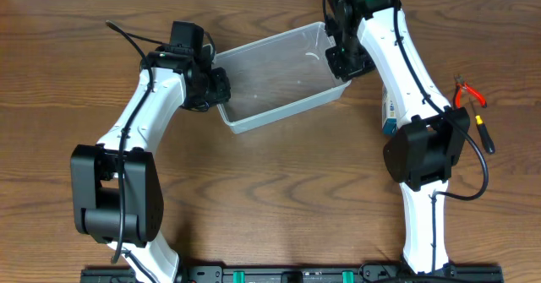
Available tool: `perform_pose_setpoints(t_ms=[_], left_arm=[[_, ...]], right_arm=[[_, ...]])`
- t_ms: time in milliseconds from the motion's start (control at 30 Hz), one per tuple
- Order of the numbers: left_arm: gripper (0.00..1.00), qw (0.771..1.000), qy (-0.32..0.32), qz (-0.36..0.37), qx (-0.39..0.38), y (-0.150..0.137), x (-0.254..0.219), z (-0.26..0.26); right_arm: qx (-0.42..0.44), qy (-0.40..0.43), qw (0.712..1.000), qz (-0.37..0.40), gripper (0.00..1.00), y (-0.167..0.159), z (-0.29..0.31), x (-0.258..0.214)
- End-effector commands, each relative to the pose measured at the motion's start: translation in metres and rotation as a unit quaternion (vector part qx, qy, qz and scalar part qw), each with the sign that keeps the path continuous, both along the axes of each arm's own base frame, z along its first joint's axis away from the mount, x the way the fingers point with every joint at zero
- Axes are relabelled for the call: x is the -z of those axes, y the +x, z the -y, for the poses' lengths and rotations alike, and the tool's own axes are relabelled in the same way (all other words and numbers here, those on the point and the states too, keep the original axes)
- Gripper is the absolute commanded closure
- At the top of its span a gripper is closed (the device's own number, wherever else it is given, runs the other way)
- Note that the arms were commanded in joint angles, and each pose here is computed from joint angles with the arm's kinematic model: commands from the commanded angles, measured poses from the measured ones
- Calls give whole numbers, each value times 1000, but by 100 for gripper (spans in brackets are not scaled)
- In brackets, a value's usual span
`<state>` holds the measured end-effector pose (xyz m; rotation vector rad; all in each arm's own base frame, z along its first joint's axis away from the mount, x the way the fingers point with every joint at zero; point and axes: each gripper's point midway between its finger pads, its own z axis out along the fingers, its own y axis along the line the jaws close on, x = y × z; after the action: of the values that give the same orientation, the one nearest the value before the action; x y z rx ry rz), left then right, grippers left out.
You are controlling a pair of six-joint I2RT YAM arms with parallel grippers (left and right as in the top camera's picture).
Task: Pack container
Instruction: 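Grip right wall with right gripper and slide container toward center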
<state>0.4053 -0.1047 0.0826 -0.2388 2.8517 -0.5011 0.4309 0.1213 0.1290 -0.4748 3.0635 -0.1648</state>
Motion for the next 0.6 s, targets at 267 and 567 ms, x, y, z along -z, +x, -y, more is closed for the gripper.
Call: perform_pose_setpoints(t_ms=[267,567], left_arm=[[74,998,15,22,64,2,5,2],[79,994,25,46,101,7,3,3]], right_arm=[[42,-17,999,21,44,8,23,-10],[58,-7,997,53,34,28,39,-11]])
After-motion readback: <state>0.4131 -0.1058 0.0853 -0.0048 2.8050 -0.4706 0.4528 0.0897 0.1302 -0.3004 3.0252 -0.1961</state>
